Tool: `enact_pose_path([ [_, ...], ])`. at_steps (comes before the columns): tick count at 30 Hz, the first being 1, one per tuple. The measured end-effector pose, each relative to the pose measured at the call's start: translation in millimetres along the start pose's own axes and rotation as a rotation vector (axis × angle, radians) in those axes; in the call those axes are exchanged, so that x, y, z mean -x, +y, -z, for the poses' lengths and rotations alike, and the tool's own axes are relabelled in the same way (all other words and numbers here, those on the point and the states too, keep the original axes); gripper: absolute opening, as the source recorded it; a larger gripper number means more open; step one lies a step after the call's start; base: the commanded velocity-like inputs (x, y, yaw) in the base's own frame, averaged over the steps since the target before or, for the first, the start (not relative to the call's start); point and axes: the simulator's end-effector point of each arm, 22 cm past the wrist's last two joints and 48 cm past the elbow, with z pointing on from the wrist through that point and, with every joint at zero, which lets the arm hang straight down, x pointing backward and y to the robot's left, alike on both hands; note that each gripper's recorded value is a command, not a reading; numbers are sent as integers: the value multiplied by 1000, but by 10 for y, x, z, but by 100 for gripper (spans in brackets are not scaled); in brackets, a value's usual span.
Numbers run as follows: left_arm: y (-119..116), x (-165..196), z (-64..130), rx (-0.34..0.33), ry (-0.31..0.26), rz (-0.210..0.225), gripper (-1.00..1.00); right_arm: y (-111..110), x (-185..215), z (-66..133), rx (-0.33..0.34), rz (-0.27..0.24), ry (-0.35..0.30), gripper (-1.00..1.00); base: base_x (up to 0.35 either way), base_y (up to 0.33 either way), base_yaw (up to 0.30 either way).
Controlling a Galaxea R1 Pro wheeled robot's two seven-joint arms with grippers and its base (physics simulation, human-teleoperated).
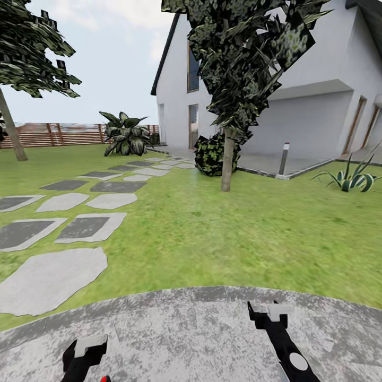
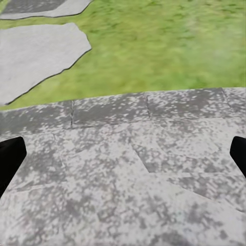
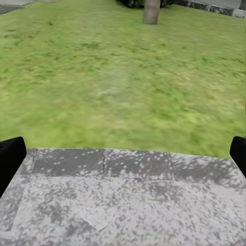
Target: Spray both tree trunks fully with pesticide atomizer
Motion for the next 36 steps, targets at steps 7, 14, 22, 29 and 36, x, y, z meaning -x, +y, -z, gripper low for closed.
enact_pose_path([
  [7, -28, -3, 1, -4, 2, -1, 100, 19, 7, -1, 3, 0, -1, 100, 0, 0, 2],
  [14, -25, -2, 1, -4, 2, -2, 100, 16, 6, -1, 1, 0, -1, 100, 0, 0, 0],
  [22, -67, -123, -2, -8, 21, -3, 100, 21, -110, -9, 2, 1, 15, 100, 0, 0, 0],
  [29, -40, -275, -18, -4, 53, -12, 100, 30, -271, -22, 3, 2, 44, 100, 0, 0, 0],
  [36, -37, -555, -10, -3, 141, -23, 100, 43, -446, -27, 7, 4, 76, 100, 0, 0, 0],
])
